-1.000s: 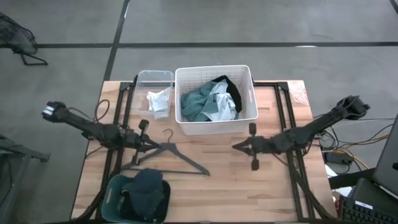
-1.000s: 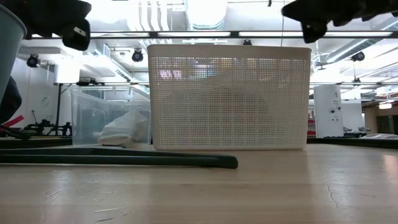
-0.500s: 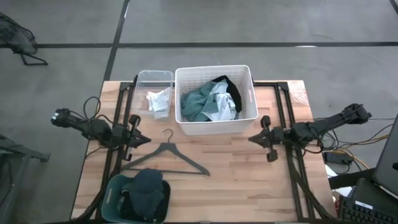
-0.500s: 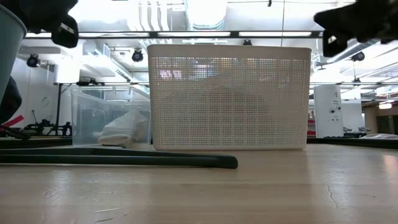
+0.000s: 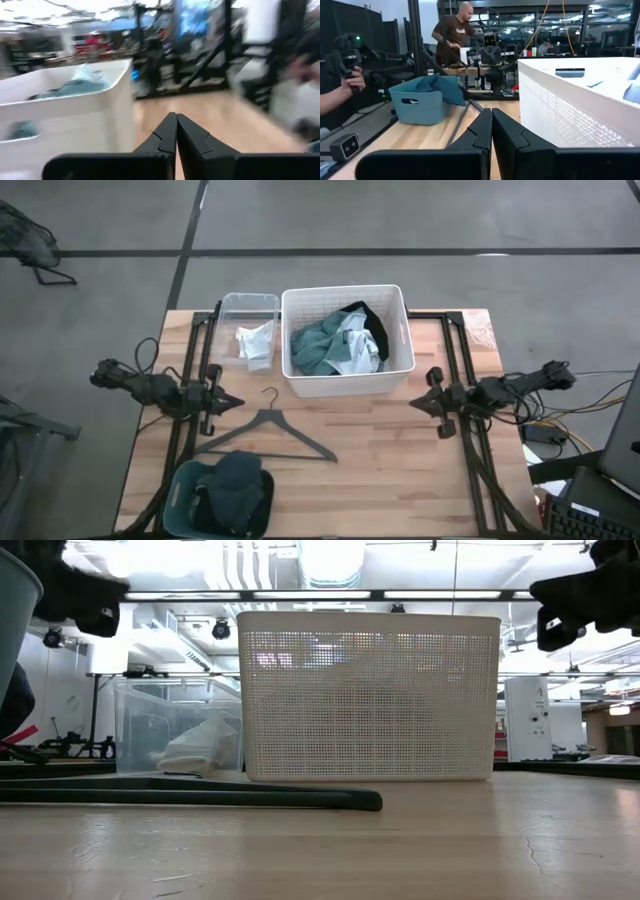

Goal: Pick & Place Cloths
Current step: Return to Home Position

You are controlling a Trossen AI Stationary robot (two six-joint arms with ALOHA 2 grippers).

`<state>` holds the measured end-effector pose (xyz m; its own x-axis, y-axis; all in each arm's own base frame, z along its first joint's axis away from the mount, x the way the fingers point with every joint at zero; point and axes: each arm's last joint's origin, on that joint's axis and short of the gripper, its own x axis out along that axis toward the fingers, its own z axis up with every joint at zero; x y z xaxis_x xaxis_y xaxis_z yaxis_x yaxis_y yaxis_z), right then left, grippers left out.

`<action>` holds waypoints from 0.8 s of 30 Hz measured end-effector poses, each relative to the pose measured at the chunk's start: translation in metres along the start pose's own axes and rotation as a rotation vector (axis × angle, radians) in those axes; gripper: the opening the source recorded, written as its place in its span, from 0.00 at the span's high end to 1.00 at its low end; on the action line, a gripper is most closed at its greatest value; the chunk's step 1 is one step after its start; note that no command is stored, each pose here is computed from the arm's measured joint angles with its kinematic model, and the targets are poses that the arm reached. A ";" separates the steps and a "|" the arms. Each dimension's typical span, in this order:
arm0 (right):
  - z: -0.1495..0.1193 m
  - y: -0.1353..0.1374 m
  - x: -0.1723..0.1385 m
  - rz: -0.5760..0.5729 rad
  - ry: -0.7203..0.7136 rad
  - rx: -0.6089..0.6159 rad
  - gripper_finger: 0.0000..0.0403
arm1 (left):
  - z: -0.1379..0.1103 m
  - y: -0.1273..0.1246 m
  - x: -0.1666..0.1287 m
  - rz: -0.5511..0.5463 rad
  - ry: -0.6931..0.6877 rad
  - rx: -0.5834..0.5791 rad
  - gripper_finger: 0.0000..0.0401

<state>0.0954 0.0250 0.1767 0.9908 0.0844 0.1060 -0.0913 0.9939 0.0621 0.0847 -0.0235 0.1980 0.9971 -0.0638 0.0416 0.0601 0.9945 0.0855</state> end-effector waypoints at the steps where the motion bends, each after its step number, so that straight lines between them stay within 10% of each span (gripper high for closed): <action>1: 0.000 0.000 -0.002 -0.002 -0.003 -0.009 0.98 | -0.002 0.001 0.000 0.030 0.022 0.030 0.97; 7: 0.000 -0.002 -0.002 -0.045 0.038 -0.016 0.98 | -0.008 0.006 -0.001 0.224 0.092 0.027 0.96; 24: -0.005 -0.010 -0.002 -0.337 0.092 -0.081 0.98 | -0.015 0.005 0.002 0.228 0.136 0.024 0.96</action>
<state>0.0950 0.0155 0.1706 0.9692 -0.2463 0.0034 0.2463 0.9692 -0.0013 0.0876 -0.0178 0.1832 0.9821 0.1745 -0.0715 -0.1659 0.9796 0.1131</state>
